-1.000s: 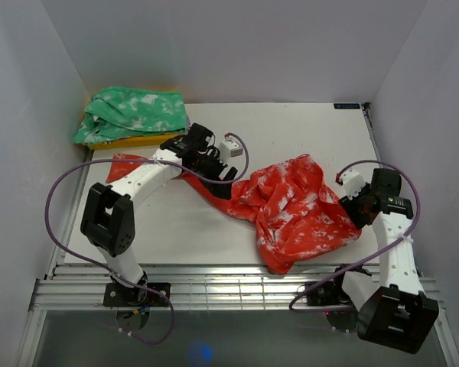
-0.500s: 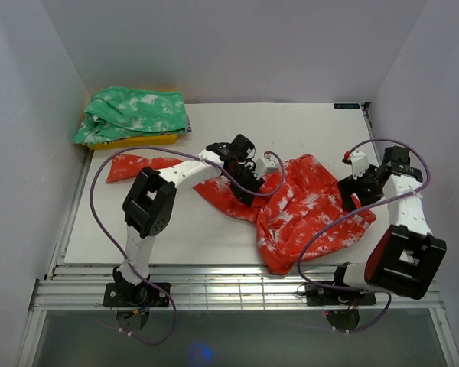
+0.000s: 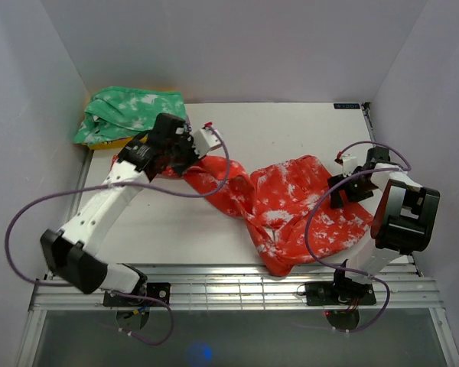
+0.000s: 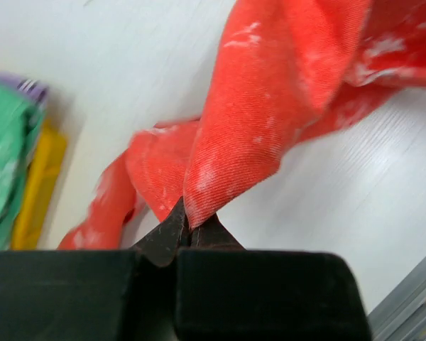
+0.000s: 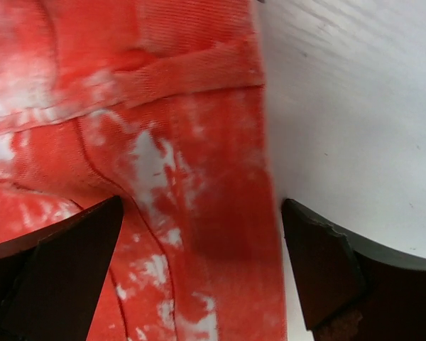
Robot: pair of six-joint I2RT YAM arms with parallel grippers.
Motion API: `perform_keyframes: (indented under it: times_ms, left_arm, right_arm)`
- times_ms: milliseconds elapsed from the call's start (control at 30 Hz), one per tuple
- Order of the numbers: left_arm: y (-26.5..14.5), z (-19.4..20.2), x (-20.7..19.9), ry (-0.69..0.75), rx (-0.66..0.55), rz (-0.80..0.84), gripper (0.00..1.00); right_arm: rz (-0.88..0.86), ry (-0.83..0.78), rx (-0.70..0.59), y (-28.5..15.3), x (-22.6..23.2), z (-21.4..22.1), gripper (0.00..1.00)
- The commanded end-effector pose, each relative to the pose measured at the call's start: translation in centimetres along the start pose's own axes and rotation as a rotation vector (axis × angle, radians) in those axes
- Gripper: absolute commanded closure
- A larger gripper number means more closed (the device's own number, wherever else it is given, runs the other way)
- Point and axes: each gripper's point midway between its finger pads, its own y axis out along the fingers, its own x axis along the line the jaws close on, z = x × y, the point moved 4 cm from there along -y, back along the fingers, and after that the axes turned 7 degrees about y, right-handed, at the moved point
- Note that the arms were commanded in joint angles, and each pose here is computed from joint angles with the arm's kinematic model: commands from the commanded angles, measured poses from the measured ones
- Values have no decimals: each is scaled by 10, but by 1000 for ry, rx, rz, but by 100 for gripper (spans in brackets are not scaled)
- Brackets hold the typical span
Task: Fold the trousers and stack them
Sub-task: Flatten the trousers out
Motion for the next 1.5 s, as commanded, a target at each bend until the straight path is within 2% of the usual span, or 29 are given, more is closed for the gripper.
perform_keyframes:
  times_ms: [0, 33, 100, 133, 267, 433, 467, 567, 600, 667, 733, 933, 1000, 1033, 1133, 1167, 1233, 1267, 1333, 1400, 1467]
  left_arm:
    - [-55, 59, 6, 109, 179, -180, 100]
    - [-57, 94, 3, 88, 255, -198, 100]
    - [-84, 116, 10, 140, 272, -323, 100]
    - [-96, 137, 15, 123, 335, -382, 100]
    - [-114, 207, 12, 103, 504, -452, 100]
    - [-148, 256, 40, -64, 572, -576, 100]
    - [-145, 263, 48, -110, 562, -569, 100]
    - [-167, 264, 82, -208, 543, -640, 100]
    - [-159, 270, 91, -259, 528, -612, 100]
    - [-171, 262, 109, -306, 502, -608, 100]
    - [-157, 261, 110, -353, 464, -490, 100]
    - [-137, 281, 63, -414, 479, -193, 100]
    - [-136, 288, 50, -419, 455, -187, 100]
    - [-149, 285, 57, -375, 433, -283, 100]
    - [-156, 279, 53, -288, 336, -360, 100]
    - [-161, 260, 49, -170, 252, -357, 100]
    - [-158, 250, 15, -65, 205, -240, 100]
    - [-164, 240, 5, 90, 202, -244, 100]
    - [-150, 250, -27, 157, 216, -175, 100]
    - [-138, 267, -63, 273, 286, -75, 100]
    - [-131, 276, -80, 302, 315, -37, 100]
  right_arm:
    - [151, 62, 6, 13, -27, -1, 4]
    - [177, 84, 5, 13, -30, -2, 5]
    - [228, 104, 21, 13, -38, 0, 9]
    - [242, 123, 33, 14, -39, 2, 10]
    - [313, 148, 65, 12, -50, 7, 12]
    - [360, 157, 98, 4, -60, 13, 12]
    - [361, 154, 99, 3, -61, 12, 13]
    - [362, 147, 99, -1, -66, 10, 13]
    - [357, 151, 96, -2, -67, 8, 13]
    - [354, 166, 83, -5, -72, 2, 14]
    - [354, 185, 79, -8, -74, 1, 15]
    - [374, 223, 34, -20, -82, 0, 14]
    - [333, 234, 6, -19, -77, -1, 15]
    - [332, 235, -6, -23, -76, -1, 15]
    - [312, 229, -9, -23, -71, 2, 15]
    - [312, 224, -5, -23, -71, 2, 15]
    - [318, 217, 5, -24, -73, 4, 15]
    - [320, 213, 9, -24, -74, 3, 14]
    - [323, 212, 10, -26, -78, 3, 14]
    - [311, 206, 12, -27, -78, 0, 14]
    - [297, 198, 3, -29, -79, -6, 14]
